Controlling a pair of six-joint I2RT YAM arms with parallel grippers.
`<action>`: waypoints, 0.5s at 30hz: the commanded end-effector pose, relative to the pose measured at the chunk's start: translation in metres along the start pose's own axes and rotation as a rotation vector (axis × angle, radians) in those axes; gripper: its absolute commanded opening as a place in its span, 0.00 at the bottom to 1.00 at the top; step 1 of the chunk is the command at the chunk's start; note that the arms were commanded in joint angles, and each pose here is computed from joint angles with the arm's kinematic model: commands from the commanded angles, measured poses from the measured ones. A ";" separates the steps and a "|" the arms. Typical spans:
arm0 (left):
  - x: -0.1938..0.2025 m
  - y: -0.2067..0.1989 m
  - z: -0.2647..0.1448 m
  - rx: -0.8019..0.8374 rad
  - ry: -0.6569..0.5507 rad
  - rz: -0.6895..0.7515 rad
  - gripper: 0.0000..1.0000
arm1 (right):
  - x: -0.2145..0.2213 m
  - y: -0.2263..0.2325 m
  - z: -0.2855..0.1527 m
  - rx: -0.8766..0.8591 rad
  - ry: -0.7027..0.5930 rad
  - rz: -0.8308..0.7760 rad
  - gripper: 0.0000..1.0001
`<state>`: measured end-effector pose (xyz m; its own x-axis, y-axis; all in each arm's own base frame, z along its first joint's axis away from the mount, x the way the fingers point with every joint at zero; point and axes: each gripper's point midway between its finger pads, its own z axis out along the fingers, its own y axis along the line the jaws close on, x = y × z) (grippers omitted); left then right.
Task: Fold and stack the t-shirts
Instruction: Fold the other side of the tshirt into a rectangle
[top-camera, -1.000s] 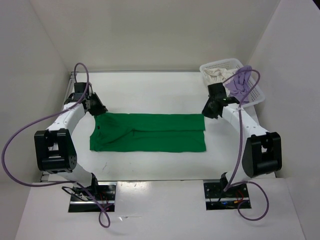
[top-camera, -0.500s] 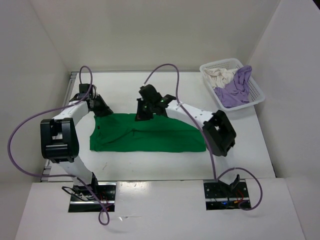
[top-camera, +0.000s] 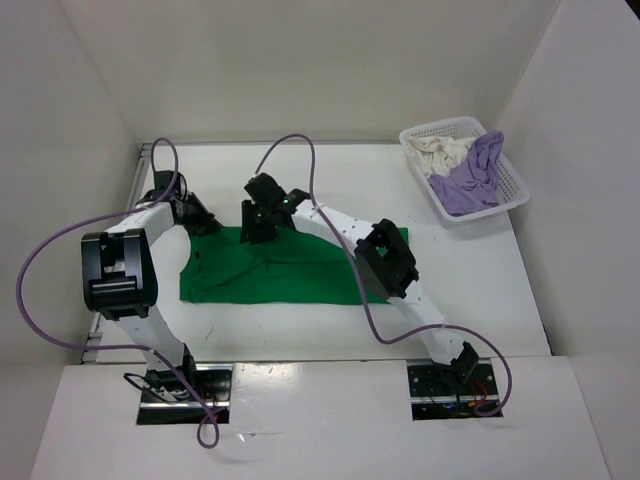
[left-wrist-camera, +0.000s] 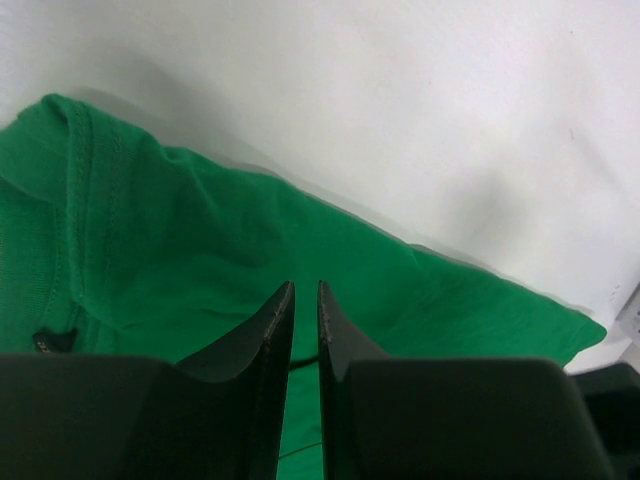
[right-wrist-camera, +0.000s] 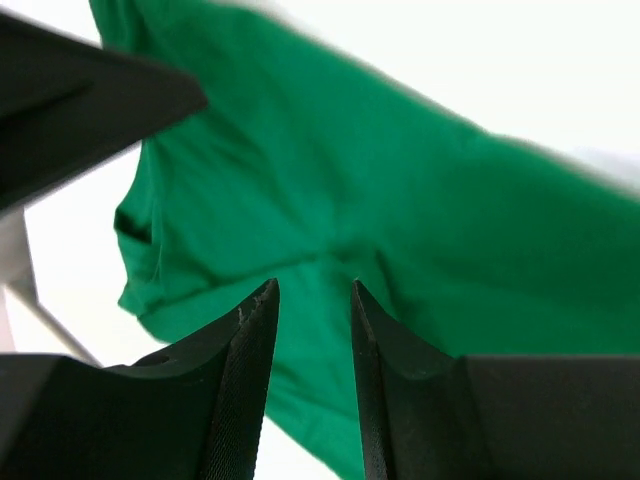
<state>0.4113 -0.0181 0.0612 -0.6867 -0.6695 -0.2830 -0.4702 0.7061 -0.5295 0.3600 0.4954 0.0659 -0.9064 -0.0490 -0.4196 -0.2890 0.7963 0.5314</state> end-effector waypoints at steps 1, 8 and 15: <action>0.000 -0.003 0.002 0.018 0.002 -0.005 0.21 | -0.010 0.005 0.003 0.023 -0.019 -0.039 0.41; 0.002 0.008 0.009 -0.023 0.008 -0.005 0.21 | -0.007 -0.006 0.015 0.058 -0.008 -0.053 0.41; 0.006 0.016 0.015 -0.028 0.023 -0.038 0.21 | 0.011 -0.001 0.024 0.039 0.036 -0.075 0.38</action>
<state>0.4093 -0.0156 0.0452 -0.6889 -0.6784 -0.2554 -0.4997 0.6997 -0.5106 0.3670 0.4971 0.0386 -0.9047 -0.0896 -0.4166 -0.2991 0.8297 0.4713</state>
